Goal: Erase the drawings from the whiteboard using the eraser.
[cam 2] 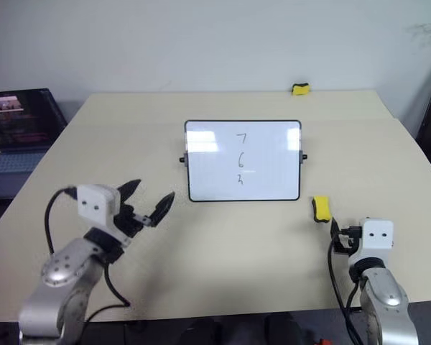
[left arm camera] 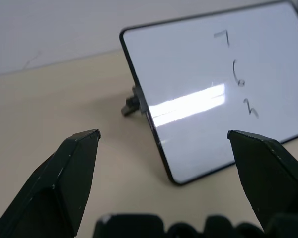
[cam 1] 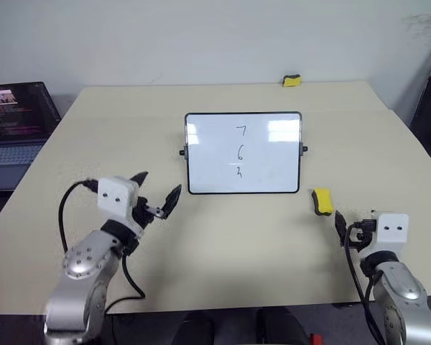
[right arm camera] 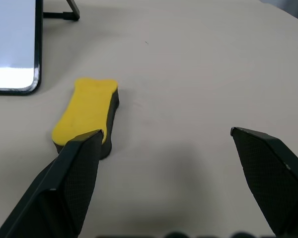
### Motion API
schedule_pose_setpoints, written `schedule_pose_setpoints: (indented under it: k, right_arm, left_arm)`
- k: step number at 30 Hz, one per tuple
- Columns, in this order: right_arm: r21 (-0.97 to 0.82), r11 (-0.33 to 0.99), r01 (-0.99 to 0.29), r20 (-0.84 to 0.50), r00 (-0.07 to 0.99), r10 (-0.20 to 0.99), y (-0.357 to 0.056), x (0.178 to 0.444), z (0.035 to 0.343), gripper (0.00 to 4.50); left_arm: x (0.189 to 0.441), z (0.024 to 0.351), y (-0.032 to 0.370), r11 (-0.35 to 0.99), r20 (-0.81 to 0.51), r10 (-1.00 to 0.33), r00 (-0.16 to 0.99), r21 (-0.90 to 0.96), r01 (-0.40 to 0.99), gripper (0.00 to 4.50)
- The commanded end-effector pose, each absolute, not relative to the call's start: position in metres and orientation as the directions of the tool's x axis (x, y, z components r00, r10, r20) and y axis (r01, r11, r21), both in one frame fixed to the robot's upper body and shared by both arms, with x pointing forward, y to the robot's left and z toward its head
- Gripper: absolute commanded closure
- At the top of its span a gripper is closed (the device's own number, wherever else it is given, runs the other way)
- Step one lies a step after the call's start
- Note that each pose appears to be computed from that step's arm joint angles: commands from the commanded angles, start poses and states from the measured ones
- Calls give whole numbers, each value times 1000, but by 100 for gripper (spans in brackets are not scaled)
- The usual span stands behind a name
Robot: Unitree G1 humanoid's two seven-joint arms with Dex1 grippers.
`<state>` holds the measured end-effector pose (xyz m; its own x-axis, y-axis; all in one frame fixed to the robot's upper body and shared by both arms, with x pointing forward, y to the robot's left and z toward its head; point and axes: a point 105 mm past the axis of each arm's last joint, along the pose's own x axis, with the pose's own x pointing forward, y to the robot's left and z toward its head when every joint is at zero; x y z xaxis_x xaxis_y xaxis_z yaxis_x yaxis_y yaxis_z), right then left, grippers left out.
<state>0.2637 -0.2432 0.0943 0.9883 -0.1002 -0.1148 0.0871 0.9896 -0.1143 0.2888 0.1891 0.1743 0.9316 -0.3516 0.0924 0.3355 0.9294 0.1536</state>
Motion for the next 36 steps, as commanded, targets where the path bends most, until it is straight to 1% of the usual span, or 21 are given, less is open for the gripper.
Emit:
schedule_pose_setpoints:
  k: [1,3,6,11,14,19,23,26,29,33,36]
  right_arm:
    - [-129,985,116,-68,990,-126,-254,265,119,3]
    - [-117,986,118,-67,990,-127,-255,268,130,3]
    - [-114,990,81,-72,993,-90,-249,277,147,3]
    - [-58,998,29,-115,993,-35,-237,289,158,3]
    - [-25,1000,-8,-142,990,4,-228,298,164,3]
    - [-1,1000,-31,-191,981,31,-219,307,167,3]
    - [-4,999,-45,-261,964,43,-213,307,161,3]
    - [-8,999,-45,-317,947,40,-210,308,155,3]
    - [-23,999,-49,-357,933,38,-207,308,151,3]
    - [-39,997,-68,-394,918,47,-203,307,146,3]
    - [-32,997,-75,-430,901,53,-198,307,136,3]
  left_arm:
    - [288,182,186,916,98,-389,916,150,373,0]
    - [290,187,179,895,96,-438,894,142,423,0]
    - [294,202,166,844,102,-534,839,116,523,0]
    - [294,214,148,739,59,-673,738,103,666,0]
    - [287,217,138,654,25,-756,655,85,752,0]
    - [276,222,129,509,-9,-860,510,14,860,0]
    - [266,225,126,401,-35,-916,400,-34,915,0]
    - [263,226,125,349,-66,-936,346,-34,937,0]
    - [263,227,127,321,-86,-944,318,-21,947,0]
    - [267,223,130,313,-109,-944,312,6,950,0]
    - [269,212,126,308,-147,-938,313,55,950,0]
